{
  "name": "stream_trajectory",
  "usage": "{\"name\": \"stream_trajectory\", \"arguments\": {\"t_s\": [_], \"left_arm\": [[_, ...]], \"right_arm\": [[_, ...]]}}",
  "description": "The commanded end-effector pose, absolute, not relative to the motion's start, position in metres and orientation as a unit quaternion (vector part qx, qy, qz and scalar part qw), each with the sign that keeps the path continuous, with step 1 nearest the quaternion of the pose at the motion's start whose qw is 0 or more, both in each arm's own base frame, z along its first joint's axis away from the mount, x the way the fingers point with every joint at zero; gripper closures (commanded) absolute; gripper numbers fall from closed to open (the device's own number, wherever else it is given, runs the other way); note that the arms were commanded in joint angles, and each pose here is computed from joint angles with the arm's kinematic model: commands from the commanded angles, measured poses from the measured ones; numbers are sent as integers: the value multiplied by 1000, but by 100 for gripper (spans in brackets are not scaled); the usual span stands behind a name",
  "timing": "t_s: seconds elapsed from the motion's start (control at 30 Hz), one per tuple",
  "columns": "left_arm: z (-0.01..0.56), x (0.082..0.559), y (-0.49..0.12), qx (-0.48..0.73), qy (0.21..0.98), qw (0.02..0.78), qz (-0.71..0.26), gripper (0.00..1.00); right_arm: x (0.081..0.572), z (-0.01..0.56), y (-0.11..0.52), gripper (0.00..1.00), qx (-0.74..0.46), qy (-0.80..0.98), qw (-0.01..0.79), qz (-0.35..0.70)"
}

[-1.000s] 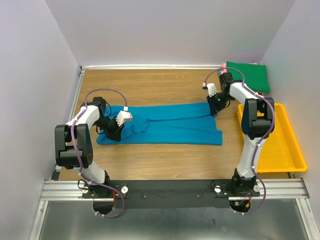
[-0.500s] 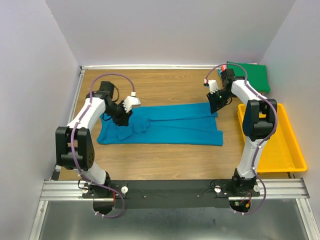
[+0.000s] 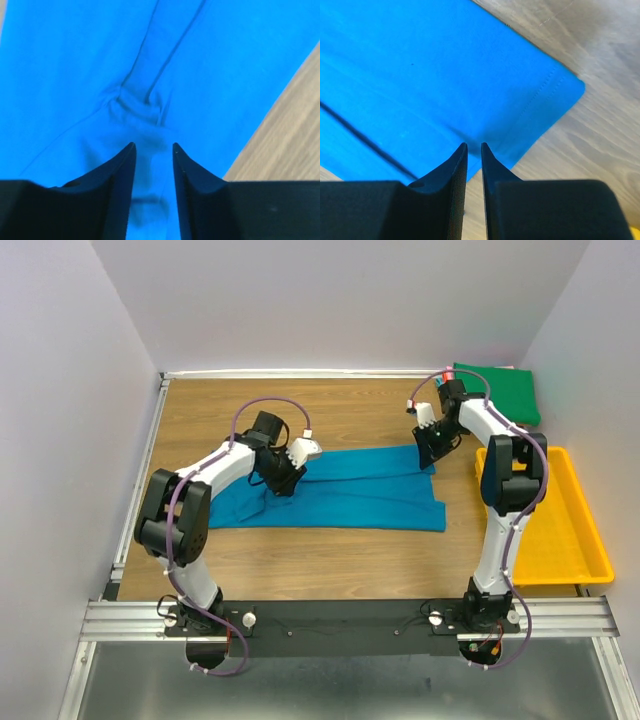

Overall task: Fold and stack the t-shirts
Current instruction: Fold the other side of the tshirt into a rectangle

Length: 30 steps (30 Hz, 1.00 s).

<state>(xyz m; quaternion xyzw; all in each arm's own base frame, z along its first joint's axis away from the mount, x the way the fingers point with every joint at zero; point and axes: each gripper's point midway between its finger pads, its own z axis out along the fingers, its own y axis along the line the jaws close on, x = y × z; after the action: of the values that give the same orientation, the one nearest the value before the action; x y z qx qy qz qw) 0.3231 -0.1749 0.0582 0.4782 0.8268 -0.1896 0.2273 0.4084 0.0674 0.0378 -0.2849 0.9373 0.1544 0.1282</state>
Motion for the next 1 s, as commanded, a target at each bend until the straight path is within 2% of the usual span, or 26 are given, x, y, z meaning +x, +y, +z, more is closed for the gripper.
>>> {"name": "stream_trajectory", "arguments": {"t_s": [0.0,0.13,0.33,0.47,0.67,0.7,0.73,0.77,0.83,0.97], "left_arm": [[46,336,-177,457,846,225,-155,60],[34,332,-177,459,850,208,-152,64],[27,322,-185,466,845,192,-177,64],[34,319,-190,477,835,195,-193,100],[67,306,-203,498,807,206,-241,99],[68,304,-203,499,806,203,-243,93],[65,302,-202,500,808,199,-242,81],[66,302,-200,499,808,200,-240,78],[64,297,-196,496,810,201,-241,74],[82,301,-185,471,812,231,-256,73]], "right_arm": [[406,25,64,77,-272,944,105,153],[405,21,63,77,-272,945,102,152],[405,18,61,77,-274,945,100,147],[405,16,59,77,-275,946,99,142],[402,16,58,77,-280,945,97,140],[402,16,57,77,-279,945,97,139],[403,16,57,77,-279,945,97,139],[403,17,58,77,-281,945,98,138],[404,19,56,77,-282,945,100,134],[408,29,57,77,-287,942,115,132]]}}
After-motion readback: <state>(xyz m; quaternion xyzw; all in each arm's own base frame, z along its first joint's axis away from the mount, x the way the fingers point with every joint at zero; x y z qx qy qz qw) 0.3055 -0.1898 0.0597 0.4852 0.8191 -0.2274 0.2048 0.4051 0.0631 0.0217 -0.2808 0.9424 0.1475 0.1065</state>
